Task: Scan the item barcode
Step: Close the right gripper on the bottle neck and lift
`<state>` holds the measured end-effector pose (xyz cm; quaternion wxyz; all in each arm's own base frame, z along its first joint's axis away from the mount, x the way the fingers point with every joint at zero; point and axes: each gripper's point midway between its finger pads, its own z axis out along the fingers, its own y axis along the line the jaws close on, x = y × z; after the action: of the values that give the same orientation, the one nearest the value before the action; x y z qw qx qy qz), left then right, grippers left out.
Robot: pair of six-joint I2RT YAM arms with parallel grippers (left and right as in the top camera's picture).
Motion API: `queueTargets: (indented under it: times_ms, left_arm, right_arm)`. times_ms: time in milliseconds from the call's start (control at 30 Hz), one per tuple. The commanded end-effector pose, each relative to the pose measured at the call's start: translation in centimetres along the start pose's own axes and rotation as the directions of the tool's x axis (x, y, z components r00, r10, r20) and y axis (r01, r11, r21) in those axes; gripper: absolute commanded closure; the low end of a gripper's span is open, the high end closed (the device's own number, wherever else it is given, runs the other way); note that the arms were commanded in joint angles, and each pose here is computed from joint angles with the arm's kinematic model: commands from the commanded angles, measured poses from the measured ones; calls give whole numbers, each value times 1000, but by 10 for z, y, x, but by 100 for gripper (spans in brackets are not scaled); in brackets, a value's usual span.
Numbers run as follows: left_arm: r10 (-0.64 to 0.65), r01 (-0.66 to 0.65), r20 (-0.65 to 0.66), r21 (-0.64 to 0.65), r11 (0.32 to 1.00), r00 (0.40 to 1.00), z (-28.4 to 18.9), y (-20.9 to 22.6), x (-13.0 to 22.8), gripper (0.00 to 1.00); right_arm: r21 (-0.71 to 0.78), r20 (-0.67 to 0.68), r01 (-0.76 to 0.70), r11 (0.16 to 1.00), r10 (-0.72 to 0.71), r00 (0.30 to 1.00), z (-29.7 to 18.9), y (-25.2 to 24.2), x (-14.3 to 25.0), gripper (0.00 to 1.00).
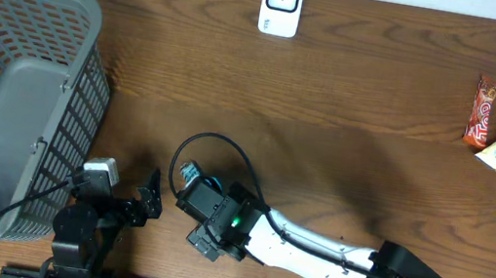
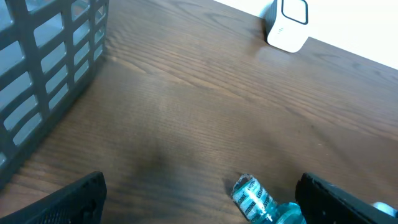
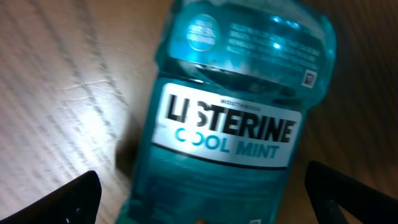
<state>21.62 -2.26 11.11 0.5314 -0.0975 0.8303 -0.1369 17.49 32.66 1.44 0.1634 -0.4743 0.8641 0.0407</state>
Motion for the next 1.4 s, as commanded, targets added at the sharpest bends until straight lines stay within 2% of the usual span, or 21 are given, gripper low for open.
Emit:
queueTargets:
  times_ms: [0, 267, 367, 467, 633, 767, 900, 1133, 1167, 1367]
  left_arm:
    - [10, -10, -33, 4, 1000, 999, 2, 1, 10, 2]
    - [10, -10, -33, 4, 1000, 999, 2, 1, 10, 2]
    - [10, -10, -33, 5, 1000, 999, 2, 1, 10, 2]
    - [10, -10, -33, 4, 1000, 999, 2, 1, 10, 2]
    - [10, -10, -33, 5, 1000, 999, 2, 1, 10, 2]
    - [10, -10, -33, 4, 1000, 999, 2, 1, 10, 2]
    - [10, -10, -33, 4, 1000, 999, 2, 1, 10, 2]
    - [10, -10, -33, 4, 1000, 999, 2, 1, 10, 2]
    - [10, -10, -33, 4, 1000, 999, 2, 1, 10, 2]
    - [10, -10, -33, 4, 1000, 999, 2, 1, 10, 2]
  right_arm:
    - [84, 3, 9, 996, -9, 1000, 3, -16, -2, 1]
    - [146, -73, 6, 989, 5, 997, 25, -38, 9, 2]
    - [150, -70, -36, 988, 47, 996, 25, -46, 6, 16]
    - [150, -70, -93, 984, 105, 992, 26, -55, 7, 16]
    - [64, -100, -221, 973, 227, 969, 29, -74, 13, 20]
    - [23, -140, -332, 943, 331, 933, 29, -99, 25, 18]
    - [56, -153, -395, 917, 399, 904, 28, -130, 37, 10]
    - [68, -131, -367, 928, 373, 919, 23, -145, 29, 6]
    - [76, -124, -347, 935, 354, 927, 23, -146, 26, 1]
    - [235, -69, -165, 958, 185, 980, 13, -154, 0, 1]
